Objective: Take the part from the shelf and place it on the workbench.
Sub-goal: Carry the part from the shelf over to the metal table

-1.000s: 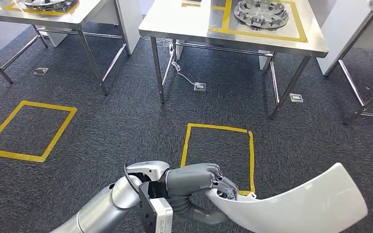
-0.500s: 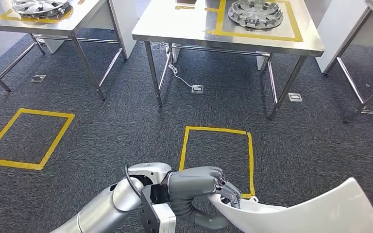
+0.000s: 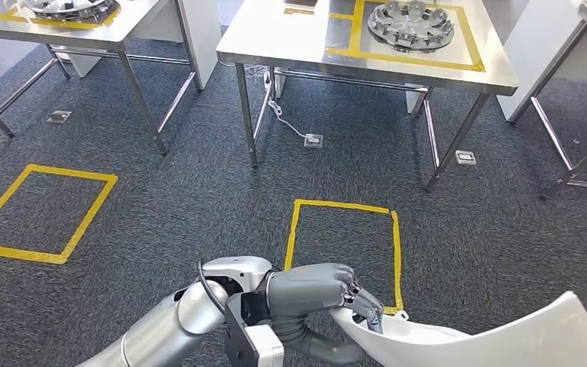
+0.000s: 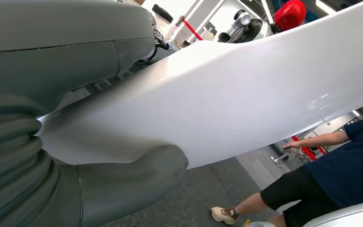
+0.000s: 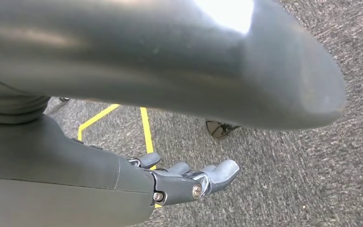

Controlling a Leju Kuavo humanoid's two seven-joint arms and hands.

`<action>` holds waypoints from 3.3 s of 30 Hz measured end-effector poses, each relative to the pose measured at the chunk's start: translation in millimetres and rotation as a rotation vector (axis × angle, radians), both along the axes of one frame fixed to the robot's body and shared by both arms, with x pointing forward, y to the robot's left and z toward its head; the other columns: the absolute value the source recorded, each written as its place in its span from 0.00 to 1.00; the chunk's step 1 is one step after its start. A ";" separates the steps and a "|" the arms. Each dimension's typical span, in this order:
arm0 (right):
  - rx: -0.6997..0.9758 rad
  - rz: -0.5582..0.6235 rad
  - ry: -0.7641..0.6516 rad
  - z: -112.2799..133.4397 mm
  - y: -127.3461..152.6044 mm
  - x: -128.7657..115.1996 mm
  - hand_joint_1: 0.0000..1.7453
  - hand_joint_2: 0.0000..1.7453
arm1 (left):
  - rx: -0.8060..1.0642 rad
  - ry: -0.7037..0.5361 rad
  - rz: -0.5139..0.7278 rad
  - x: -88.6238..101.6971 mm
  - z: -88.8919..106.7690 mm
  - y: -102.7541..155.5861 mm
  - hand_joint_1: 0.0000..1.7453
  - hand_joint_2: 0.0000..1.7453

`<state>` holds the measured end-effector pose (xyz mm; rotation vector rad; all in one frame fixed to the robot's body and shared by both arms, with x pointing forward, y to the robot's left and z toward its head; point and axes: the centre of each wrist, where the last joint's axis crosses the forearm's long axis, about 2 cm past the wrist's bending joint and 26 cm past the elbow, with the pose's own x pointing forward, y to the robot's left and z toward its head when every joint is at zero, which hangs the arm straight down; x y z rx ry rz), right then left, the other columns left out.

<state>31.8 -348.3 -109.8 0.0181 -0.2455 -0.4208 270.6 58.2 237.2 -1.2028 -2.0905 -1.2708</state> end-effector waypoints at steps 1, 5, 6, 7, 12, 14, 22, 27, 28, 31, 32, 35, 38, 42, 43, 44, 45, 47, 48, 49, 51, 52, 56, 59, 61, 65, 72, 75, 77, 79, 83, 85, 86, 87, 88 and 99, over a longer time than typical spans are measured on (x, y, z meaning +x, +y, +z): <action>0.000 0.001 0.000 0.0 0.3 0.3 0.00 0.00 | 0.002 -0.003 0.000 -0.1 0.9 -0.4 1.00 1.00; 0.002 -0.001 -0.006 0.2 1.1 3.2 0.00 0.00 | 0.001 -0.017 -0.004 -0.6 6.0 -2.6 1.00 1.00; 0.003 -0.003 -0.009 0.3 1.4 4.2 0.00 0.00 | -0.001 -0.020 -0.006 -0.8 7.5 -3.6 1.00 1.00; 0.005 -0.007 -0.012 0.3 1.6 4.8 0.00 0.00 | -0.002 -0.023 -0.006 -1.1 8.6 -4.4 1.00 1.00; 0.008 -0.014 -0.012 0.2 2.6 5.1 0.00 0.00 | 0.002 -0.024 -0.008 -2.0 8.8 -6.1 1.00 1.00; 0.005 -0.016 -0.013 0.3 2.8 5.9 0.00 0.00 | 0.001 -0.026 -0.009 -2.0 9.6 -6.6 1.00 1.00; 0.008 -0.013 -0.003 0.2 4.3 6.2 0.00 0.00 | 0.001 -0.035 -0.021 -3.2 12.2 -9.6 1.00 1.00; 0.010 -0.010 0.007 0.1 4.3 5.9 0.00 0.00 | 0.004 -0.030 -0.031 -5.0 10.7 -11.0 1.00 1.00; 0.010 -0.010 0.007 0.1 4.5 5.9 0.00 0.00 | 0.004 -0.029 -0.033 -5.4 10.6 -11.4 1.00 1.00; 0.012 -0.010 0.005 0.0 5.8 6.1 0.00 0.00 | 0.005 -0.030 -0.039 -6.4 10.9 -12.6 1.00 1.00; 0.013 -0.009 0.004 0.0 6.2 6.2 0.00 0.00 | 0.006 -0.030 -0.041 -6.6 10.9 -12.9 1.00 1.00; 0.014 -0.012 -0.007 0.0 6.8 7.0 0.00 0.00 | 0.006 -0.031 -0.045 -7.5 11.2 -14.0 1.00 1.00; 0.016 -0.020 -0.023 0.1 7.9 8.1 0.00 0.00 | 0.004 -0.033 -0.048 -7.9 11.9 -15.1 1.00 1.00; 0.015 -0.024 -0.020 -0.2 7.9 5.3 0.00 0.00 | 0.010 -0.024 -0.049 -8.6 8.8 -15.6 1.00 1.00; 0.015 -0.024 -0.020 -0.3 7.9 5.0 0.00 0.00 | 0.010 -0.023 -0.049 -8.7 8.6 -15.7 1.00 1.00; 0.015 -0.025 -0.021 -0.3 7.9 5.1 0.00 0.00 | 0.010 -0.023 -0.049 -8.7 8.5 -15.8 1.00 1.00; 0.015 -0.026 -0.022 -0.2 7.9 5.5 0.00 0.00 | 0.010 -0.023 -0.049 -8.7 8.6 -15.9 1.00 1.00; 0.016 -0.028 -0.024 -0.2 7.9 5.9 0.00 0.00 | 0.010 -0.023 -0.050 -8.8 8.7 -16.2 1.00 1.00; 0.017 -0.030 -0.023 -0.2 8.0 5.9 0.00 0.00 | 0.010 -0.024 -0.050 -8.9 8.8 -16.3 1.00 1.00; 0.020 -0.034 -0.022 -0.2 8.0 5.9 0.00 0.00 | 0.010 -0.025 -0.049 -9.1 9.4 -16.7 1.00 1.00; 0.028 -0.040 -0.022 -0.2 8.3 6.2 0.00 0.00 | 0.008 -0.031 -0.046 -9.6 11.6 -17.5 1.00 1.00; 0.031 -0.042 -0.023 -0.1 8.4 6.7 0.00 0.00 | 0.006 -0.034 -0.044 -9.9 13.0 -17.9 1.00 1.00; 0.035 -0.051 -0.023 0.0 8.3 7.4 0.00 0.00 | 0.013 -0.035 -0.040 -11.1 12.3 -17.8 1.00 1.00; 0.036 -0.056 -0.022 0.0 8.5 7.5 0.00 0.00 | 0.015 -0.034 -0.040 -11.8 11.5 -17.8 1.00 1.00; 0.038 -0.056 -0.023 0.1 9.0 8.6 0.00 0.00 | 0.015 -0.035 -0.041 -12.0 11.8 -17.8 1.00 1.00; 0.039 -0.056 -0.023 0.1 9.3 9.1 0.00 0.00 | 0.012 -0.038 -0.042 -12.4 12.8 -18.2 1.00 1.00; 0.033 -0.075 -0.020 0.0 9.5 9.1 0.00 0.00 | 0.011 -0.043 -0.047 -14.1 14.0 -20.9 1.00 1.00; 0.031 -0.092 -0.019 -0.1 9.4 8.0 0.00 0.00 | 0.010 -0.048 -0.052 -14.5 16.0 -22.9 1.00 1.00; 0.031 -0.098 -0.022 0.0 9.4 9.0 0.00 0.00 | 0.008 -0.054 -0.055 -14.6 17.9 -24.2 1.00 1.00; 0.032 -0.100 -0.022 0.1 9.4 9.3 0.00 0.00 | 0.009 -0.056 -0.058 -15.0 18.6 -25.0 1.00 1.00; 0.032 -0.100 -0.020 0.0 9.4 9.1 0.00 0.00 | 0.009 -0.061 -0.065 -16.1 19.8 -26.7 1.00 1.00; 0.033 -0.095 -0.014 0.1 9.4 9.3 0.00 0.00 | 0.012 -0.061 -0.066 -16.2 18.9 -26.4 1.00 1.00; 0.034 -0.091 -0.009 0.0 9.4 9.0 0.00 0.00 | 0.014 -0.060 -0.067 -16.3 18.2 -26.2 1.00 1.00; 0.035 -0.088 -0.003 0.0 9.4 8.6 0.00 0.00 | 0.016 -0.059 -0.067 -16.4 17.7 -26.0 1.00 1.00; 0.035 -0.086 0.000 -0.1 9.4 8.1 0.00 0.00 | 0.016 -0.059 -0.068 -16.5 17.5 -25.9 1.00 1.00; 0.044 -0.071 0.009 0.0 12.2 10.9 0.00 0.00 | 0.012 -0.057 -0.086 -17.9 20.0 -28.4 1.00 1.00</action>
